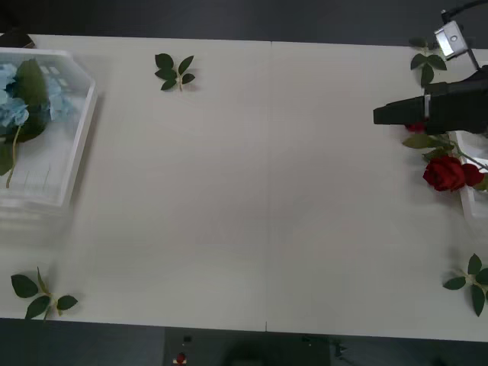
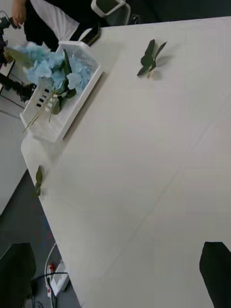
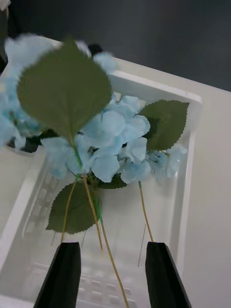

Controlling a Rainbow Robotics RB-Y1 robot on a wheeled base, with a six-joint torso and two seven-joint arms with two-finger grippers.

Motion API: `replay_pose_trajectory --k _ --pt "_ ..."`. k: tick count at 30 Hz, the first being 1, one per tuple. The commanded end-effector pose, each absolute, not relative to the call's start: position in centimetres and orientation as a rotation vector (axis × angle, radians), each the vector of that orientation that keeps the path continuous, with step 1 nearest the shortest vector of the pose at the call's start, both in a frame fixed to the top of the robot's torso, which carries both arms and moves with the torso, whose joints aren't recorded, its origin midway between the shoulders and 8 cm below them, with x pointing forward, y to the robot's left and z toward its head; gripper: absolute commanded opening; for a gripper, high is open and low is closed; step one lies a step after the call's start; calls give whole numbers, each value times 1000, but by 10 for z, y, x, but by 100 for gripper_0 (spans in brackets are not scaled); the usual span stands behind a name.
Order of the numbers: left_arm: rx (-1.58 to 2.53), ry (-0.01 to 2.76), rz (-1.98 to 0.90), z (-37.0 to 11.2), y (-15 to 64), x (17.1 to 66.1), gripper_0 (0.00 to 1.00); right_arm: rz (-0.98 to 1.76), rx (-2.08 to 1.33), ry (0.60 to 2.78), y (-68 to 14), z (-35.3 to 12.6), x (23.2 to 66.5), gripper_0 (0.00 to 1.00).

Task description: Put the red flowers into the right box and the blue flowers into the left box

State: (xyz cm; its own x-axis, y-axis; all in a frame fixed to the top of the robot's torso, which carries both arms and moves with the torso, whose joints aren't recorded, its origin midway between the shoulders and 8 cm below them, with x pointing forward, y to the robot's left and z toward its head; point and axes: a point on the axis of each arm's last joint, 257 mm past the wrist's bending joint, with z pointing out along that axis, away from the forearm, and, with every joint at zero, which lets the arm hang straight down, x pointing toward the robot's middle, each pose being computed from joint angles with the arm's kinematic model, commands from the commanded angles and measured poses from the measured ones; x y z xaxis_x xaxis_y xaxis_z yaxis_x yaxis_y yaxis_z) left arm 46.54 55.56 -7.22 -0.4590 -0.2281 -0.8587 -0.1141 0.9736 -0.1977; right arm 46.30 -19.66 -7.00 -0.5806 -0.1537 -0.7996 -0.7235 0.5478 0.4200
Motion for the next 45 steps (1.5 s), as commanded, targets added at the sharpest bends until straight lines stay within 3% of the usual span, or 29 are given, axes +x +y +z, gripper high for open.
replay_pose_trajectory --k 1,7,16,27,36,45 --pt "-138 2041 -100 -60 543 470 100 987 -794 2067 -196 -52 427 100" --pt "139 2042 -238 -57 449 478 100 975 -903 2009 -183 -43 385 100" --pt "538 1955 -424 -50 288 463 100 922 -1080 1812 -181 -33 361 100" --pt "924 1707 -598 -54 117 384 100 905 -1162 1664 -179 -20 344 100" --pt "1066 1506 -711 -50 48 325 100 902 -1167 1634 -179 -17 345 100" --pt "937 1588 -884 -47 53 340 100 914 -1145 1637 -180 -16 347 100"
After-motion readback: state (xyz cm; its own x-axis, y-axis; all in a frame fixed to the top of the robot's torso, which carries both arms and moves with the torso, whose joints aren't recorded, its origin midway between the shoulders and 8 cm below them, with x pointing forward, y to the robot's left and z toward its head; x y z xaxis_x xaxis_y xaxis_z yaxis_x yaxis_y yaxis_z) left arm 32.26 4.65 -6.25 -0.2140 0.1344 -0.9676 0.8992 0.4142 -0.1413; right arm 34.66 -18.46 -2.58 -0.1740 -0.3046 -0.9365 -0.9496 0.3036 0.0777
